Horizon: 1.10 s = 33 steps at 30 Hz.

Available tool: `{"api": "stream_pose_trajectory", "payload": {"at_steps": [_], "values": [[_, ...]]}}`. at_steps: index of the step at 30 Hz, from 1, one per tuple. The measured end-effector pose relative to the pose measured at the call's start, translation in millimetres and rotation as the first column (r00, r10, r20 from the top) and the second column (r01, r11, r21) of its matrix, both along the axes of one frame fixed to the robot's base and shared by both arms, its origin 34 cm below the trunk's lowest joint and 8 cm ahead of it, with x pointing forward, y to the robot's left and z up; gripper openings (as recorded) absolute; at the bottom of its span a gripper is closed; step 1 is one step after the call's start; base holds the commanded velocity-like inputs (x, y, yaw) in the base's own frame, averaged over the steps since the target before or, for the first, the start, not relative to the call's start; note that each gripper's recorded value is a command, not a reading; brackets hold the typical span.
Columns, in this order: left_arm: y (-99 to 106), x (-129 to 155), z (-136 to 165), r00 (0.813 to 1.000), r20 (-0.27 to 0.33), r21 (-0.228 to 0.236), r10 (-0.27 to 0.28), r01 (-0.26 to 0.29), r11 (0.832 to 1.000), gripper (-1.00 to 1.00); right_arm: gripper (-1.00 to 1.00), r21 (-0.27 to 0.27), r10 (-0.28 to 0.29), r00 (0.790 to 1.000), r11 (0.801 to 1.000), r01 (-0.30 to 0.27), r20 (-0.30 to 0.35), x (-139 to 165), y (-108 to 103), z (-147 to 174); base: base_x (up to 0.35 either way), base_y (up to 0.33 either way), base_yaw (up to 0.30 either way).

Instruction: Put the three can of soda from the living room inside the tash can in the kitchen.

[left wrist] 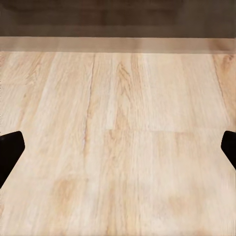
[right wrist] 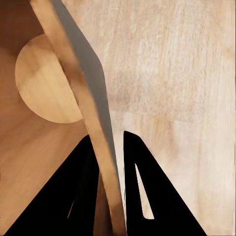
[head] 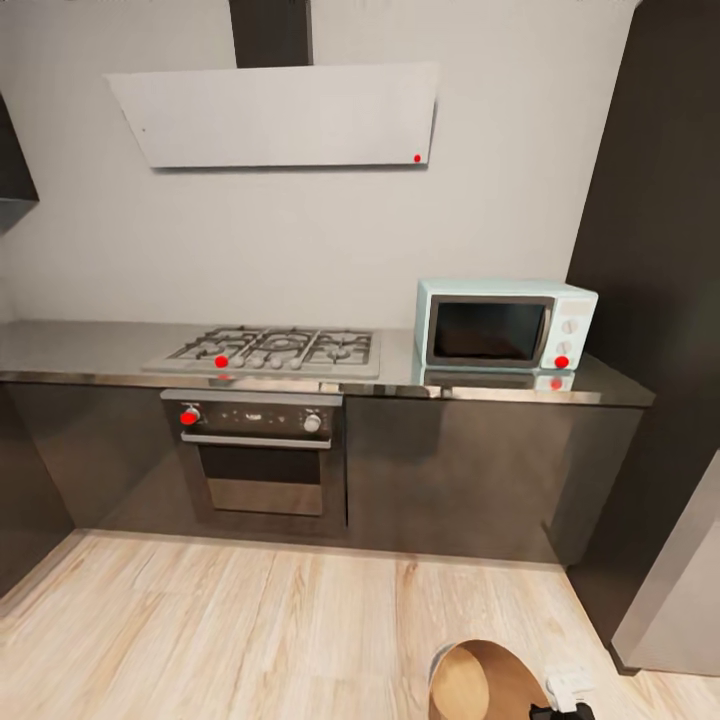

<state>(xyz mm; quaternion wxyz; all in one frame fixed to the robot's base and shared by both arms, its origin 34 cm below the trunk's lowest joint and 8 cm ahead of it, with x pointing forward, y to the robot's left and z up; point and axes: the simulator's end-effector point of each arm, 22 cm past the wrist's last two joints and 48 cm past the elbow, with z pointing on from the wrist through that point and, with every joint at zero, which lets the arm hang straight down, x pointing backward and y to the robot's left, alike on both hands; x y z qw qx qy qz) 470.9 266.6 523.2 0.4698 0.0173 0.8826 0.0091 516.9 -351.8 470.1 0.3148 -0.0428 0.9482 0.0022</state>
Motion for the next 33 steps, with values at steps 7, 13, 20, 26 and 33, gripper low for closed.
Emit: {"api": "stream_pose_trajectory", "payload": {"at_steps": [7,13,20,26,33], "values": [[0,0,11,1.000,-0.006,0.000,0.000,0.000,1.000,1.00,-1.00,0.002,-0.006,1.000,1.000,0.006,-0.011,-12,-2,7,0.000,0.000,0.000],[0,-2,19,1.000,-0.017,0.000,0.000,0.000,1.000,1.00,-1.00,0.002,-0.008,1.000,1.000,0.008,0.000,-18,-3,16,0.000,0.000,0.000],[0,-1,31,1.000,-0.018,0.000,0.000,0.000,1.000,1.00,-1.00,-0.001,0.008,0.999,1.000,-0.008,0.036,-20,0,30,0.000,0.000,0.000],[0,0,42,1.000,-0.018,0.000,0.000,0.000,1.000,1.00,-1.00,-0.017,0.047,0.959,0.999,-0.044,0.279,-7,3,70,0.000,0.000,0.000],[0,0,54,1.000,-0.018,0.000,0.000,0.000,1.000,1.00,-1.00,-0.017,0.083,0.931,0.996,-0.082,0.355,-14,11,91,0.000,0.000,0.000]]}}
